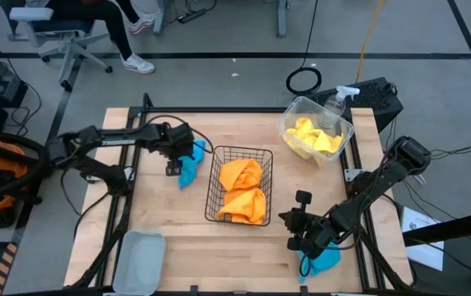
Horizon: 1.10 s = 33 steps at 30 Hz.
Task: Sort microfiber towel by color & place in baskets
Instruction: Put the top blue microfiber towel into the gray bin
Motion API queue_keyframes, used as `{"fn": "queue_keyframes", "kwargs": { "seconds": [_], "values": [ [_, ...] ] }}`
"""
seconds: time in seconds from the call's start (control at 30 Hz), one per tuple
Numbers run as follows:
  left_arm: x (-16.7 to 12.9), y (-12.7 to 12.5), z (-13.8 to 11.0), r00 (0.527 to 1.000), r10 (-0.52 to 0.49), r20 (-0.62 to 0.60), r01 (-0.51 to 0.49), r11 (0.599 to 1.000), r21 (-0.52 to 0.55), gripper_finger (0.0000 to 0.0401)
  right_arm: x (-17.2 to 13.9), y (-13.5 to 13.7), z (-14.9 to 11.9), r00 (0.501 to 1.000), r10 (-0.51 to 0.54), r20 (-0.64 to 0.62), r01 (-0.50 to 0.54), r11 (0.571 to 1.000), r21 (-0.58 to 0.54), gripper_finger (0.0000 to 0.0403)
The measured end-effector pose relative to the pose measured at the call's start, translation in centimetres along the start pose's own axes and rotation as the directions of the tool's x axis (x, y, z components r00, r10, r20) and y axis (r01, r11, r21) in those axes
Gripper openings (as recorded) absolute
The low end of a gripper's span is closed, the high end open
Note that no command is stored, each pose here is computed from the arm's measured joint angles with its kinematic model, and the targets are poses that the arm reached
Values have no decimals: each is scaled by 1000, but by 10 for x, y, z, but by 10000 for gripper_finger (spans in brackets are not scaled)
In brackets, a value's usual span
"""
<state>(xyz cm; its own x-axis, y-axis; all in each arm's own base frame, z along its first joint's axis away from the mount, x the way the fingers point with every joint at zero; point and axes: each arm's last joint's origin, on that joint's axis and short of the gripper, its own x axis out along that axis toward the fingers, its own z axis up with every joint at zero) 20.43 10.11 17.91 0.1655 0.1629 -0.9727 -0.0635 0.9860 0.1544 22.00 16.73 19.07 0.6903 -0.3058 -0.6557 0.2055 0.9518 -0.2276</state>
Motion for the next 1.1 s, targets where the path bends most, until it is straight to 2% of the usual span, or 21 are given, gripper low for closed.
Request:
{"fn": "queue_keyframes", "kwargs": {
  "seconds": [0.17, 0.33, 0.43, 0.6, 0.67, 0.7, 0.77, 0.93, 1.1],
  "values": [
    [18, 2, 10, 1000, -24, 14, 24, 1000, -10, 251, 0, 0, 0, 1000, 0, 0, 0, 1000, 12, 2],
    [36, 2, 12, 998, -39, -45, 39, 999, -9, 240, 0, 0, 0, 1000, 1, 0, -1, 1000, 16, 2],
    [45, 2, 13, 996, -53, -76, 52, 999, -13, 199, 0, 0, 0, 1000, -2, 2, 2, 1000, 15, 2],
    [49, 1, 16, 995, -52, -84, 42, 992, -116, 76, 0, 0, 0, 1000, -2, 2, 2, 1000, 17, 2],
    [43, 0, 16, 997, -42, -62, 29, 981, -190, 26, 0, 0, 0, 1000, 1, 5, -1, 1000, 21, 2],
    [39, -1, 15, 998, -37, -54, 24, 975, -221, 16, 0, 1, 1, 1000, 4, 11, -5, 1000, 27, 2],
    [28, -4, 14, 1000, -25, -19, 19, 965, -263, 17, -1, 1, 3, 1000, 8, 18, -9, 999, 33, 2],
    [-20, -8, 12, 982, 46, 182, 12, 952, -305, 16, -7, 4, 19, 997, -16, 81, 13, 999, 30, 2],
    [-74, -16, -4, 905, 117, 409, 31, 941, -337, 9, -12, 9, 41, 957, -88, 276, 72, 995, 67, 2]
  ]
}}
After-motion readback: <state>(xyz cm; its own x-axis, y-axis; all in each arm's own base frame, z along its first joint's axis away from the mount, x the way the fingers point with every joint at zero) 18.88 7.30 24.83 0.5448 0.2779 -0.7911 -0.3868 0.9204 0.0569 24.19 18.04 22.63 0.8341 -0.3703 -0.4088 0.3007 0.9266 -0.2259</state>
